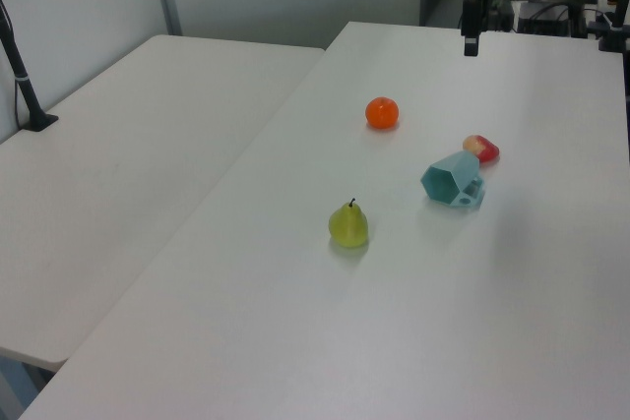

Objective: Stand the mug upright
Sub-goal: 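Move the gripper down toward the tipped-over light-blue mug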

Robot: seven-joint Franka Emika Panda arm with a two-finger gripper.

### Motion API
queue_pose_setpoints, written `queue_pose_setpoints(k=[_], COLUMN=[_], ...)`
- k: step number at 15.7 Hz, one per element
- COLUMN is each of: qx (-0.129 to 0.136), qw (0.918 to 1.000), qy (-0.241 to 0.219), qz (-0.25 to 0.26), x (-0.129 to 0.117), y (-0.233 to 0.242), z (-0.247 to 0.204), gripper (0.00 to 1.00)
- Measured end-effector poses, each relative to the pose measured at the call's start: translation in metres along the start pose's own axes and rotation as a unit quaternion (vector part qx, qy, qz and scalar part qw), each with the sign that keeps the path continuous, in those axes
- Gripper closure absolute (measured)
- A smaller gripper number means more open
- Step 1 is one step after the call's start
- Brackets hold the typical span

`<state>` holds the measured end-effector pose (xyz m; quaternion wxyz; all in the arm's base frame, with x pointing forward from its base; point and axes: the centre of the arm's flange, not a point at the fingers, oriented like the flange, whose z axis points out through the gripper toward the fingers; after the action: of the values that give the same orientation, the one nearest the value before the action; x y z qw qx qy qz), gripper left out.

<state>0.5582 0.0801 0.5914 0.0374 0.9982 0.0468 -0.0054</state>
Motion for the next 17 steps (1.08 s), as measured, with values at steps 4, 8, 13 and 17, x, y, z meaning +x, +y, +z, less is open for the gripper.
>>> queue_pose_setpoints(k=[4,8,13,17], qx=[0.000,0.000,0.000,-0.085], qw=[1.0000,1.0000,1.0000,0.9957], qy=[-0.001,-0.001,-0.004,-0.014], qz=[0.000,0.000,-0.002,-0.033], x=[0.000,0.000,0.000,0.000], y=[0.000,0.000,-0.003,-0.036], z=[0.001,0.001,0.004,0.016], gripper=[0.00,0.00,0.00,0.00])
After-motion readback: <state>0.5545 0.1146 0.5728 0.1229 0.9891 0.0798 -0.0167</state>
